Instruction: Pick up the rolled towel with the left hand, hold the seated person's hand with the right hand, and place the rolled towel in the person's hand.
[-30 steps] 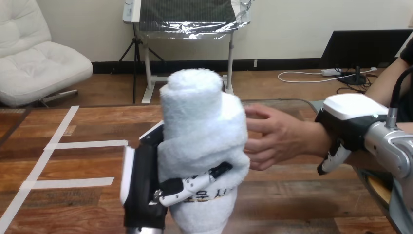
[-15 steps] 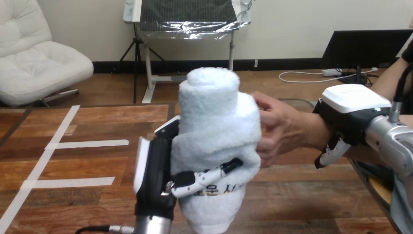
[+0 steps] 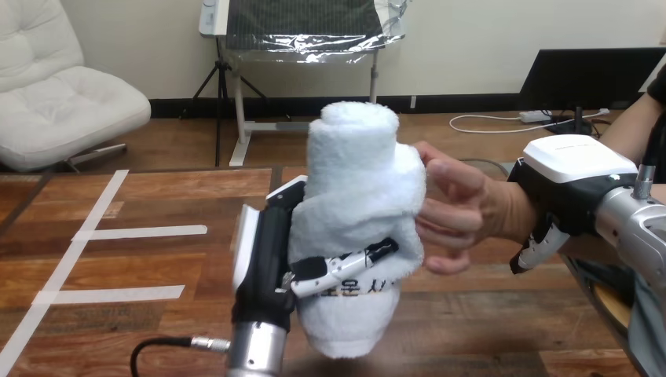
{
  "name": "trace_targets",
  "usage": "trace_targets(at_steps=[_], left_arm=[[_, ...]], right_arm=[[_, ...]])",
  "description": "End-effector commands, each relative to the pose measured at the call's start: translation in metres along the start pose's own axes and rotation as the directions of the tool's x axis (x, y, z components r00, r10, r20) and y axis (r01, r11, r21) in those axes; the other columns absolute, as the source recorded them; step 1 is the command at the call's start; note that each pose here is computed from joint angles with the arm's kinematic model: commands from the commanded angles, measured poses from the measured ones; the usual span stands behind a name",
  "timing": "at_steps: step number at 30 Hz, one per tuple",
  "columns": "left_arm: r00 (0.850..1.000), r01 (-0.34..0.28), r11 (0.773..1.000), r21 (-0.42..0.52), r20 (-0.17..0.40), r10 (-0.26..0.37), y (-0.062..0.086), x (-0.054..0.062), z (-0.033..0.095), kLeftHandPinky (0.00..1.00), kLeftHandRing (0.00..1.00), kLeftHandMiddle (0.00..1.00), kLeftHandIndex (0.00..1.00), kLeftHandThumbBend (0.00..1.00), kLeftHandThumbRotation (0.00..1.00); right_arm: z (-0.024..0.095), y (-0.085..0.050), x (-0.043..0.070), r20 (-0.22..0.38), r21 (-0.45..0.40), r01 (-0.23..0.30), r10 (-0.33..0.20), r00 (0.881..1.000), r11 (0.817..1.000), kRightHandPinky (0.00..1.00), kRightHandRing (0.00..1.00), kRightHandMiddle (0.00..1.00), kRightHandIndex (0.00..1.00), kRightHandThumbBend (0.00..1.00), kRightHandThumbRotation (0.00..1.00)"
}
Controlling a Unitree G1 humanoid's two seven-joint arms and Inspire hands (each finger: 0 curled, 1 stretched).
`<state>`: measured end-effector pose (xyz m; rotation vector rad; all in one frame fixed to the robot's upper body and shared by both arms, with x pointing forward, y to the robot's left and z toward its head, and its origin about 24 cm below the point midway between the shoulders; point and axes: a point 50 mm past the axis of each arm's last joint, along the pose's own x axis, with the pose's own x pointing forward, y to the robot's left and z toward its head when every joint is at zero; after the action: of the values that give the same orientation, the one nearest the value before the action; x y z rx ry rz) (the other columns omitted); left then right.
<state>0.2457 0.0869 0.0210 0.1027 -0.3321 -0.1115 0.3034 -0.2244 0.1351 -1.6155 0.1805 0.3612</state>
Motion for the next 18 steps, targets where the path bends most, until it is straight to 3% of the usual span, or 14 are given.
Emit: trace_targets(at_steps=[1,12,18], left_arm=[[0.999,0.012,0.999,0.040,0.029,-0.013,-0.006,0.030,0.003,0.30,0.36,0.42,0.51,0.62,0.16],[0.998,0.012,0.991,0.132,-0.056,-0.004,0.004,0.036,-0.014,0.29,0.35,0.42,0.51,0.60,0.11],[0.997,-0.003,0.991,0.132,-0.080,0.014,0.011,0.035,-0.019,0.29,0.36,0.42,0.51,0.60,0.08]], right_arm=[[0.004,-0.050,-0.015,0.018,-0.014,0.185,-0.185,0.983,0.983,0.12,0.19,0.28,0.35,0.71,0.00],[0.004,-0.052,-0.017,0.006,-0.015,0.183,-0.183,0.983,0.983,0.13,0.20,0.29,0.35,0.71,0.00],[0.004,-0.051,-0.017,0.009,-0.016,0.183,-0.183,0.983,0.983,0.13,0.20,0.29,0.34,0.71,0.00]])
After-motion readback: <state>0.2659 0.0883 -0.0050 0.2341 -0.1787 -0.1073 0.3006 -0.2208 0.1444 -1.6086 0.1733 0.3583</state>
